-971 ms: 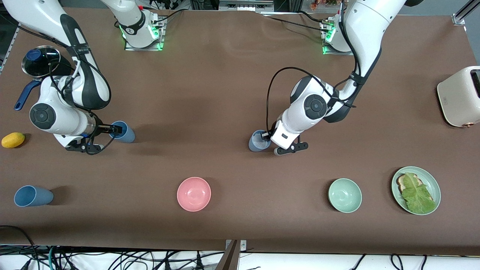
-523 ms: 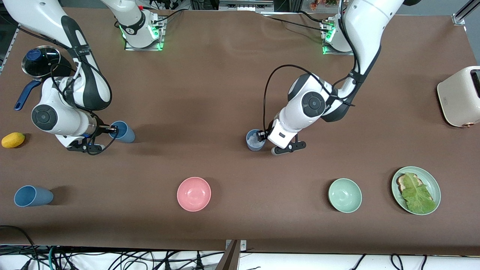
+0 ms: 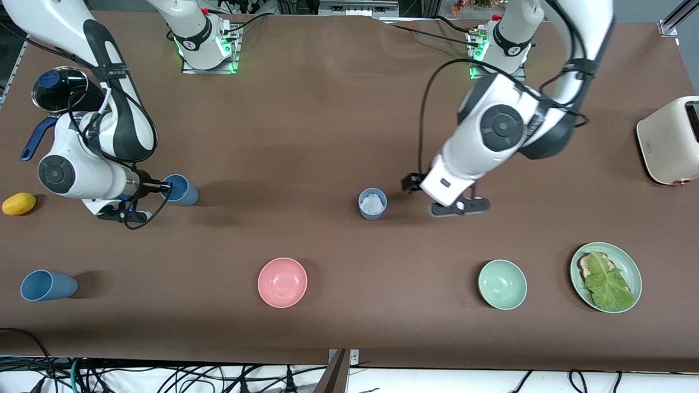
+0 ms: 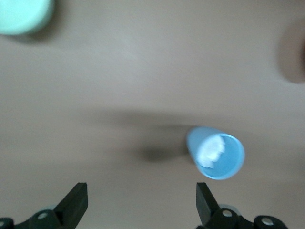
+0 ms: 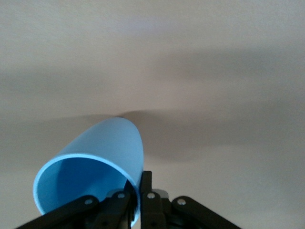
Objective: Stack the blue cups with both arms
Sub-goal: 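Lift the tall cup with the right gripper while the left gripper withdraws, then carry the tall blue cup over the small cup with the right gripper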
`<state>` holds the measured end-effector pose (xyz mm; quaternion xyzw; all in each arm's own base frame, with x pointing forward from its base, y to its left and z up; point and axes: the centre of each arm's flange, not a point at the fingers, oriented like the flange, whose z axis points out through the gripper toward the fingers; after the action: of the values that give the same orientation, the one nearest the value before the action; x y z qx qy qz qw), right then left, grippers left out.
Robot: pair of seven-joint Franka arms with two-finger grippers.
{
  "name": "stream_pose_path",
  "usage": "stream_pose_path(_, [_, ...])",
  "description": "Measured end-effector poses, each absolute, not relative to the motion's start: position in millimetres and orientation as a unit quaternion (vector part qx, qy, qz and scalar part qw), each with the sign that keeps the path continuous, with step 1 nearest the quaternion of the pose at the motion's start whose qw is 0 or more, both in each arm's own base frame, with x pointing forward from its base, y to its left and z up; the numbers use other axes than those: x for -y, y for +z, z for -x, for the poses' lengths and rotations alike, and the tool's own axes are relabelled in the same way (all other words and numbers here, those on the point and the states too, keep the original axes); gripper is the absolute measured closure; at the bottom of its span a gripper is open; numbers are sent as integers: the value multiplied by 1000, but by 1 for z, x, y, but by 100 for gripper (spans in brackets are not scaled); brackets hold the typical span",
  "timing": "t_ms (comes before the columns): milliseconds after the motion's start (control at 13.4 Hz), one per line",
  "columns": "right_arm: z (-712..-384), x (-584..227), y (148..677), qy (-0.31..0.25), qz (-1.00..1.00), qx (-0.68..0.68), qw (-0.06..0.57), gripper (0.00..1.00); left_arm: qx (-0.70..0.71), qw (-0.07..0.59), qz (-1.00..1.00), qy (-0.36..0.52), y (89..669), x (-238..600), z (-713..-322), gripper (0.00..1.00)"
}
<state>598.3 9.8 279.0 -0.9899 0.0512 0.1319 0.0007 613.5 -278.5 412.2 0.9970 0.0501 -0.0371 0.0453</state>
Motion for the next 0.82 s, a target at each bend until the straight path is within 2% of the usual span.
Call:
stream_pose_path(299, [-613, -99, 330, 131, 987, -97, -12, 94, 0, 30, -999, -45, 461, 210, -637, 0])
stream_pose_path(598, [-608, -208, 375, 129, 975, -179, 22, 94, -6, 10, -1000, -26, 544, 124, -625, 0])
stream_pose_path(822, [-601, -266, 398, 123, 968, -212, 46, 94, 40, 8, -999, -27, 571, 62, -617, 0])
